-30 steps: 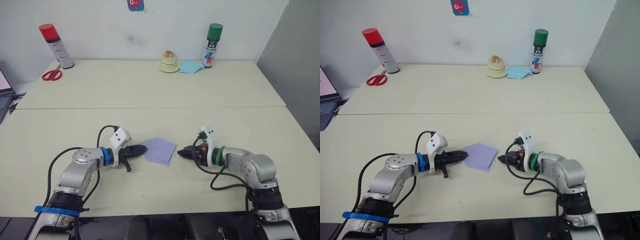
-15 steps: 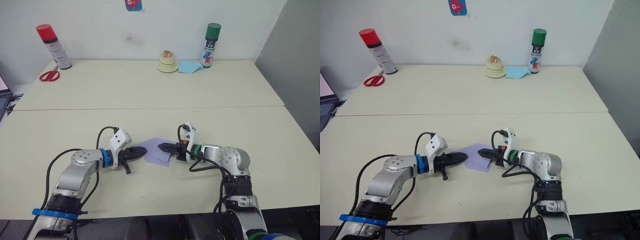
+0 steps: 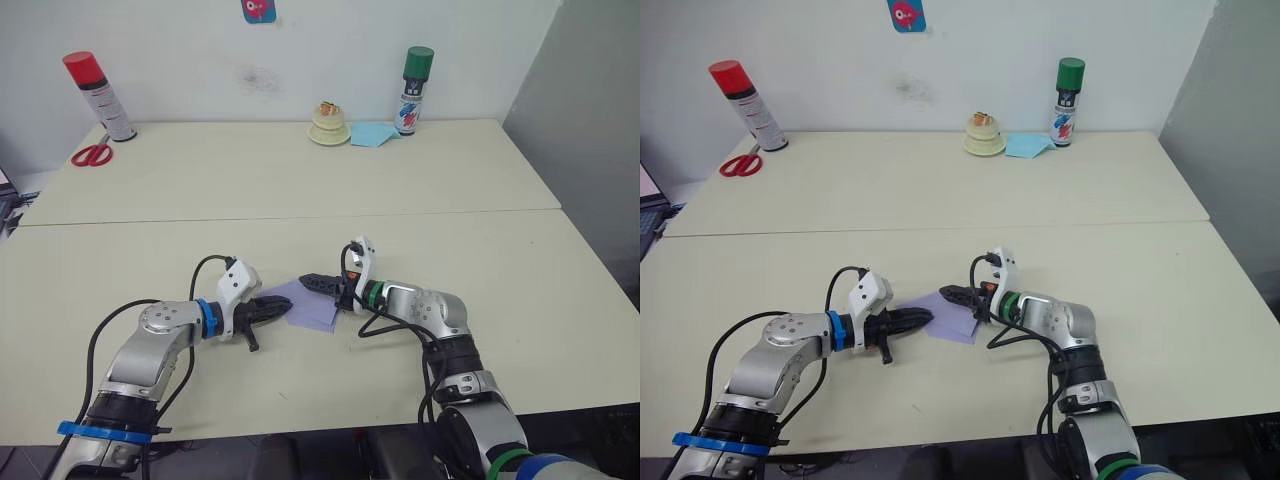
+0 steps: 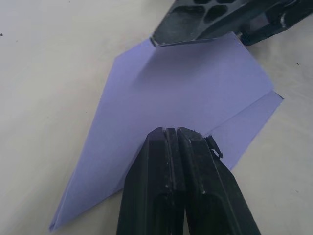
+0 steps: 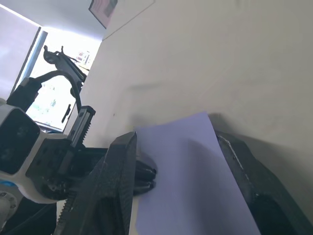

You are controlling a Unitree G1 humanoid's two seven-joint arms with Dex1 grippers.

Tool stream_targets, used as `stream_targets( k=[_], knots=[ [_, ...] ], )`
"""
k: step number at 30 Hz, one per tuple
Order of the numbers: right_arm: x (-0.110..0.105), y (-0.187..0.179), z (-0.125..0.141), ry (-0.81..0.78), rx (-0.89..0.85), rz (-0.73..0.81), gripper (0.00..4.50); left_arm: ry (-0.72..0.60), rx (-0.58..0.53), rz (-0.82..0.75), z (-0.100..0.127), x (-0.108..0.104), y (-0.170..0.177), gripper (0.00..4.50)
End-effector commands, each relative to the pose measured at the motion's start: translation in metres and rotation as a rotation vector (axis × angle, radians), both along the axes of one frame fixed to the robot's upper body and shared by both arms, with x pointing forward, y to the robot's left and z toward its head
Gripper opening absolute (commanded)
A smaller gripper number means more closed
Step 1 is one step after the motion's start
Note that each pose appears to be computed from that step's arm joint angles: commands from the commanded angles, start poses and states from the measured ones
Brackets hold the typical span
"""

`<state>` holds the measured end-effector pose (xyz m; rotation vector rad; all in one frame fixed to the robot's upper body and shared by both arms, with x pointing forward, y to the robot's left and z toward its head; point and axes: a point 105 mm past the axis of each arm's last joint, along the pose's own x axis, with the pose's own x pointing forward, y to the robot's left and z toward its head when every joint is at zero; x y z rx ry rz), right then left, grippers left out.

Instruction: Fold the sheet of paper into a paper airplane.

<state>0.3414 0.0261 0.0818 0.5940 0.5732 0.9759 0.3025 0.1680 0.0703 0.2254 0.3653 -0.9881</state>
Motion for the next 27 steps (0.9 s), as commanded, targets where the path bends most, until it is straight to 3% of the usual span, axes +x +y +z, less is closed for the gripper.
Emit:
stream_targets(
  k=[1, 6, 21, 27],
  knots=[
    [-0.003, 0.011, -0.006, -0.069, -0.042, 0.038, 1.74, 0.087, 0.041, 0.029, -0.019, -0.006, 0.008, 0.36],
    [-0.009, 0.012, -0.002, -0.176, -0.079, 0.09, 0.11, 0.091, 0.047, 0.034, -0.019, -0.006, 0.012, 0.36],
    [-0.026, 0.013, 0.002, -0.846, -0.373, 0.274, 0.05, 0.096, 0.071, 0.094, -0.015, 0.005, 0.032, 0.36],
    [-0.02, 0.008, 0.002, -0.808, -0.35, 0.214, 0.05, 0.102, 0.062, 0.117, -0.012, 0.009, 0.037, 0.36]
  ],
)
